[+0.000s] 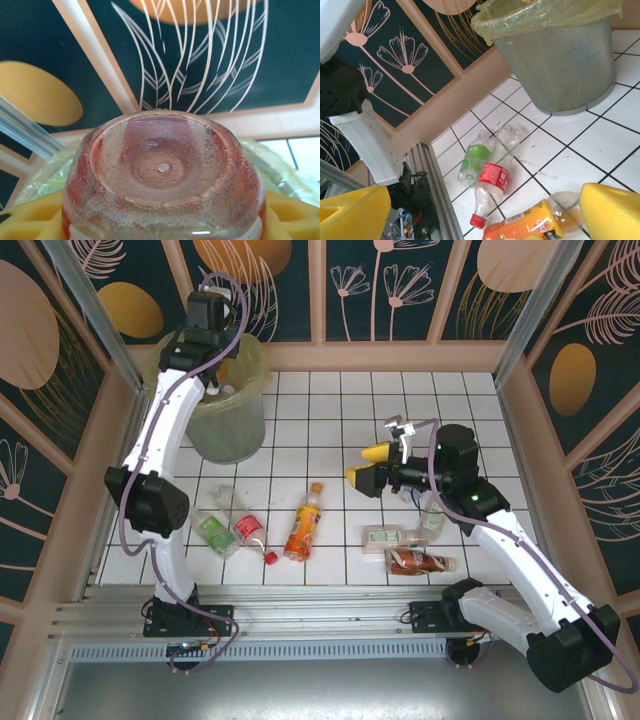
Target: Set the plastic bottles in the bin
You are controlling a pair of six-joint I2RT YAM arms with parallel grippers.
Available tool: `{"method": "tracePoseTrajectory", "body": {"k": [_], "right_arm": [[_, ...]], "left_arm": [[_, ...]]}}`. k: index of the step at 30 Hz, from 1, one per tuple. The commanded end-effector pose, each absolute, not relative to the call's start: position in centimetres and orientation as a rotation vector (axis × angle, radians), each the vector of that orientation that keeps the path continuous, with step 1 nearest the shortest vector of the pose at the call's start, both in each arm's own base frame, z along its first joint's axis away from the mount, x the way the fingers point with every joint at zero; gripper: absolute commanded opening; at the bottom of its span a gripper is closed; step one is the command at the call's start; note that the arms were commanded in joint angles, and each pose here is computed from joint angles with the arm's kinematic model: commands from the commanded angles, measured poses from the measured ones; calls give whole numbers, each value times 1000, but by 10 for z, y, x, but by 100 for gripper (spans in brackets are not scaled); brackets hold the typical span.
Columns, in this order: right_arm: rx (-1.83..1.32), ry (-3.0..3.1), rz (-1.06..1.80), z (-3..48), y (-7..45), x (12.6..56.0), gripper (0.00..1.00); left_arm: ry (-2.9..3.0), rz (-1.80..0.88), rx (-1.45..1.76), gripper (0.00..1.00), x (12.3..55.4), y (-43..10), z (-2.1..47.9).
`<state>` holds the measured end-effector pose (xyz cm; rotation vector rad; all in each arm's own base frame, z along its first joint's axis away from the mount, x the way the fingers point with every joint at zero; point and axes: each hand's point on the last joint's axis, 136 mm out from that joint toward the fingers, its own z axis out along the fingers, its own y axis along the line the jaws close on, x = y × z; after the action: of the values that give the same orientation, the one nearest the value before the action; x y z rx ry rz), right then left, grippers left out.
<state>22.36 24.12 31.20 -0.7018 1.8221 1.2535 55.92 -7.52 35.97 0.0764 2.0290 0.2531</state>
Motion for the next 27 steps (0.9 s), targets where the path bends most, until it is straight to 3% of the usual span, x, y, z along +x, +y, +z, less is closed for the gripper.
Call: {"method": "tracePoseTrajectory", "body": {"k": [1,10,17,22,27], "right_arm": [[-709,1834,1232,305,240,224,97],[-702,1869,1229,295,242,230,97],[-700,1876,1216,296,242,233,97],[-637,1909,1154,291,237,244,97],[-540,1962,1055,280,227,260,97]], "left_arm": [[2084,349,72,58,558,-58,352],[2232,396,98,59,557,-48,299],[2311,357,125,65,557,-54,266],[2302,319,96,70,560,-58,270],[2269,255,76,84,559,-63,288]]}}
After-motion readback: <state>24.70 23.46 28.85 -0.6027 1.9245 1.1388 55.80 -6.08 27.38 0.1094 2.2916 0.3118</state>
